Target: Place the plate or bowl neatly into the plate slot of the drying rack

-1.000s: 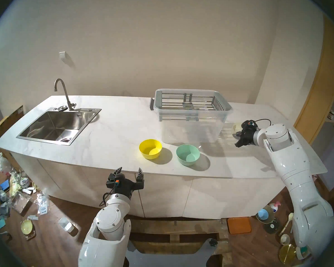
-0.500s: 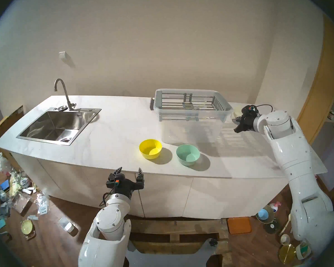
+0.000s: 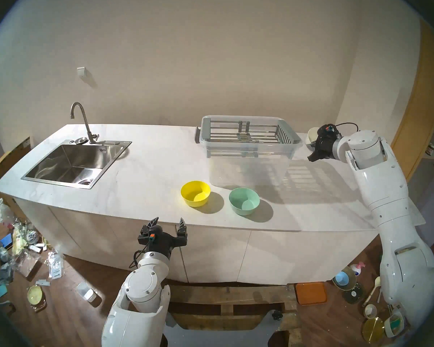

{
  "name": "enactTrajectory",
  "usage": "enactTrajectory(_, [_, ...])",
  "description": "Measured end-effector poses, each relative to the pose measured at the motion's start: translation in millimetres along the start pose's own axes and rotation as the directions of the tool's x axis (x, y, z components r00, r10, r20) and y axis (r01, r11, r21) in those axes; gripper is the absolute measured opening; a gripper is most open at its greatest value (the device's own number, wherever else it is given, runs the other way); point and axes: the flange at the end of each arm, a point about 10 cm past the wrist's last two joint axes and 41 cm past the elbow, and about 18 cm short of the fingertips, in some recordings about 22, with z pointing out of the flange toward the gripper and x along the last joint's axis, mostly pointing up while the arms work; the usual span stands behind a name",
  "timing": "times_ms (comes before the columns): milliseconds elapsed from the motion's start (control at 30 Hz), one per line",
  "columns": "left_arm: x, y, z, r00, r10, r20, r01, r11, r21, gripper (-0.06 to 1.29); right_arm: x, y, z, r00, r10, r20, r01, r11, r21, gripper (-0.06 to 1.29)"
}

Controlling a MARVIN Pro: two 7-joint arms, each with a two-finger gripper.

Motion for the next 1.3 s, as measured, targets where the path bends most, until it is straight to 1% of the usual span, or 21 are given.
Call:
enactTrajectory(67, [0.0, 0.0, 0.0, 1.0, 0.0, 0.0, 0.0, 1.0, 0.0, 1.26, 2.5, 0.5, -1.2, 1.0, -0.003, -0.001, 0.003, 1.0, -0.004, -0.02])
enactTrajectory(367, [-0.1, 0.0, 0.0, 1.0, 0.0, 0.0, 0.0, 1.0, 0.0, 1.26, 31.7, -9.8, -6.1, 0.999, -0.03, -0.036, 0.03, 1.0, -0.007, -0.02])
enactTrajectory(400, [-0.1, 0.0, 0.1, 1.0, 0.0, 0.0, 0.0, 1.0, 0.0, 1.26, 42.7, -14.2, -6.2, 0.998, -0.043, -0.052, 0.043, 0.999, -0.003, -0.02])
enactTrajectory(467, [-0.2, 0.0, 0.1, 1.0, 0.0, 0.0, 0.0, 1.0, 0.0, 1.26, 56.8, -21.0, -5.2, 0.995, -0.066, -0.069, 0.067, 0.998, 0.005, -0.02])
enactTrajectory(533, [-0.2, 0.0, 0.1, 1.0, 0.0, 0.0, 0.0, 1.0, 0.0, 1.26, 61.8, -24.8, -4.2, 0.994, -0.077, -0.073, 0.078, 0.997, 0.011, -0.02])
enactTrajectory(567, [-0.1, 0.0, 0.0, 1.0, 0.0, 0.0, 0.0, 1.0, 0.0, 1.26, 71.7, -34.0, -0.9, 0.992, -0.1, -0.079, 0.102, 0.994, 0.026, -0.02])
enactTrajectory(667, [-0.1, 0.0, 0.0, 1.0, 0.0, 0.0, 0.0, 1.0, 0.0, 1.26, 92.8, -45.9, 3.0, 0.986, -0.131, -0.098, 0.136, 0.99, 0.044, -0.02])
enactTrajectory(833, [0.0, 0.0, 0.0, 1.0, 0.0, 0.0, 0.0, 1.0, 0.0, 1.26, 130.5, -51.1, 2.4, 0.975, -0.17, -0.145, 0.178, 0.983, 0.046, -0.02])
enactTrajectory(900, [0.0, 0.0, 0.0, 1.0, 0.0, 0.0, 0.0, 1.0, 0.0, 1.26, 136.0, -51.7, 2.4, 0.973, -0.172, -0.152, 0.182, 0.982, 0.048, -0.02])
enactTrajectory(967, [0.1, 0.0, -0.1, 1.0, 0.0, 0.0, 0.0, 1.0, 0.0, 1.26, 150.2, -56.2, 5.0, 0.968, -0.189, -0.163, 0.202, 0.978, 0.061, -0.02])
enactTrajectory(1133, [0.1, -0.1, -0.1, 1.0, 0.0, 0.0, 0.0, 1.0, 0.0, 1.26, 161.5, -68.3, 14.3, 0.964, -0.21, -0.161, 0.227, 0.969, 0.098, -0.02])
enactTrajectory(1233, [0.2, -0.1, -0.1, 1.0, 0.0, 0.0, 0.0, 1.0, 0.0, 1.26, 159.6, -78.6, 26.8, 0.968, -0.209, -0.14, 0.228, 0.964, 0.135, -0.02])
enactTrajectory(1300, [0.1, -0.2, -0.1, 1.0, 0.0, 0.0, 0.0, 1.0, 0.0, 1.26, 158.0, -81.9, 32.2, 0.97, -0.204, -0.131, 0.223, 0.963, 0.149, -0.02])
